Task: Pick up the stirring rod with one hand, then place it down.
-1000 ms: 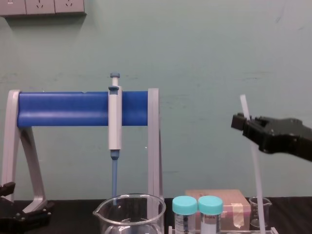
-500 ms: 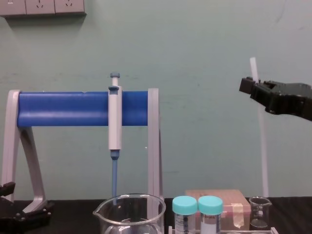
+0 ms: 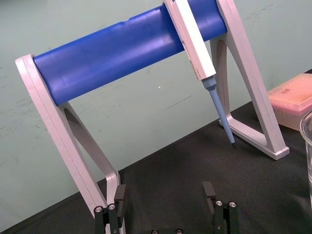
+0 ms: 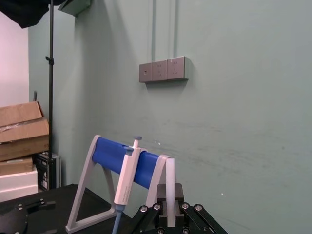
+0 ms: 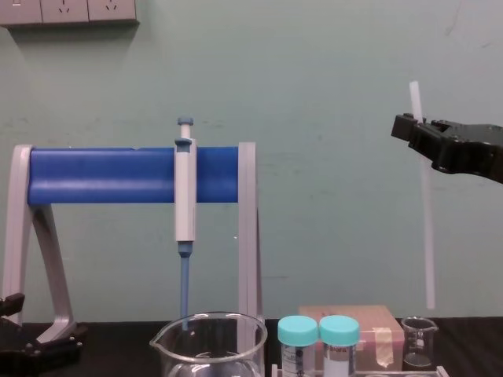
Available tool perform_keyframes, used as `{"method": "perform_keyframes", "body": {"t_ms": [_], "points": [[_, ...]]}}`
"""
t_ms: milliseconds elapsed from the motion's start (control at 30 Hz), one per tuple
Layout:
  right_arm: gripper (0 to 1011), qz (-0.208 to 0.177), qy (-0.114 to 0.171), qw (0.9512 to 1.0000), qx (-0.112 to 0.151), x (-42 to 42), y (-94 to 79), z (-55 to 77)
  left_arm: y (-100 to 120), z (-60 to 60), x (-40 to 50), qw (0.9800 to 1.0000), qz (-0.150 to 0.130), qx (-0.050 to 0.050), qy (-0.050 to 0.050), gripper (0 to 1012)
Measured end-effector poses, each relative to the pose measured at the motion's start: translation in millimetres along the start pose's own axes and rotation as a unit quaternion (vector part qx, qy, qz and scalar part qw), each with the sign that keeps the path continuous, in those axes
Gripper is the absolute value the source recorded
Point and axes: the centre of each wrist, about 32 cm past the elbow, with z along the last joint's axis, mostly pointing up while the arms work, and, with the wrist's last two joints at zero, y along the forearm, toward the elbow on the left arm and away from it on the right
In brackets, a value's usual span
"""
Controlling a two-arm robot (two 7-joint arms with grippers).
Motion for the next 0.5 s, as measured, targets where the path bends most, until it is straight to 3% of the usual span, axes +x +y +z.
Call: {"method": "perform_keyframes", "body": {"t_ms": [500], "points": [[80, -0.003, 0.004, 1.0, -0.006, -0.4, -2.4, -2.6, 0.0, 0.0, 0.0, 1.0, 0.0, 0.0, 0.0, 1001]]}}
